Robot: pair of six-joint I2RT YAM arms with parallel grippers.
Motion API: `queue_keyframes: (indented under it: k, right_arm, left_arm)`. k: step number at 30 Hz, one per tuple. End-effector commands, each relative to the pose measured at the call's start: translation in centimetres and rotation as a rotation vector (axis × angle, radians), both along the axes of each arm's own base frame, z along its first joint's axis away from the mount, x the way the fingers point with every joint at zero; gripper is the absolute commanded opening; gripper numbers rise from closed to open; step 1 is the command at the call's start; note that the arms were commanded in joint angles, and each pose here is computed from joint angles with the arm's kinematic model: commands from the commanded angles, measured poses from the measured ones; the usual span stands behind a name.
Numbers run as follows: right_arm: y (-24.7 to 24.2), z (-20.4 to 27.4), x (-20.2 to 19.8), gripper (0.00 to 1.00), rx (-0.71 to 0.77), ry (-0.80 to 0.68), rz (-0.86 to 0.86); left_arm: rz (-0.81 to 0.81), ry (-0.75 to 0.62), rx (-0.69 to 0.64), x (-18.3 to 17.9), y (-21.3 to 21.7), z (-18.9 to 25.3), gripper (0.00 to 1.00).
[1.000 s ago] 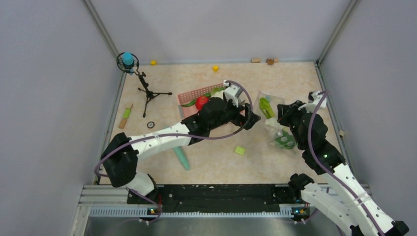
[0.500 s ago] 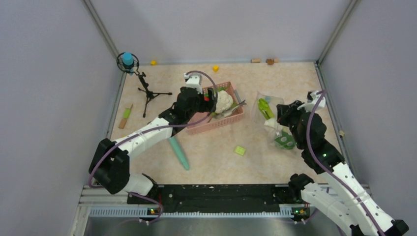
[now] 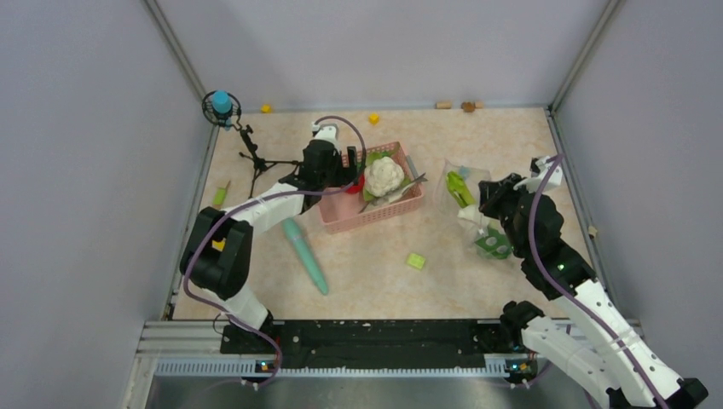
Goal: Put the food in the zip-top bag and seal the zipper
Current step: Pick up the fake vegetable from the bin.
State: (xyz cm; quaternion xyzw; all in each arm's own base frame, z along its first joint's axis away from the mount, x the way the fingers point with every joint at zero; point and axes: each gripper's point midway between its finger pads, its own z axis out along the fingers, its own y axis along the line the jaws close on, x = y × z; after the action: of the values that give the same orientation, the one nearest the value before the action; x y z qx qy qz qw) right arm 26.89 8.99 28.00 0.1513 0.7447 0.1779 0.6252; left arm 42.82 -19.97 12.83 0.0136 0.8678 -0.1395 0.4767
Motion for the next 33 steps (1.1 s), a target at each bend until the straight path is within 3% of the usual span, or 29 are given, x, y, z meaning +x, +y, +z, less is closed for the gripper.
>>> queue_keyframes:
  k: [1, 33]
  right_arm:
    - [-0.6, 1.2, 0.3, 0.0, 0.008, -0.045, -0.029]
    - [-1.1, -0.3, 0.4, 0.0, -0.012, -0.048, -0.053]
  left_arm:
    - [-0.039, 0.011, -0.063, 1.7, -1.1, 0.1, 0.97]
    - [-0.111, 0.236, -0.067, 3.3, -3.3, -6.2, 0.85]
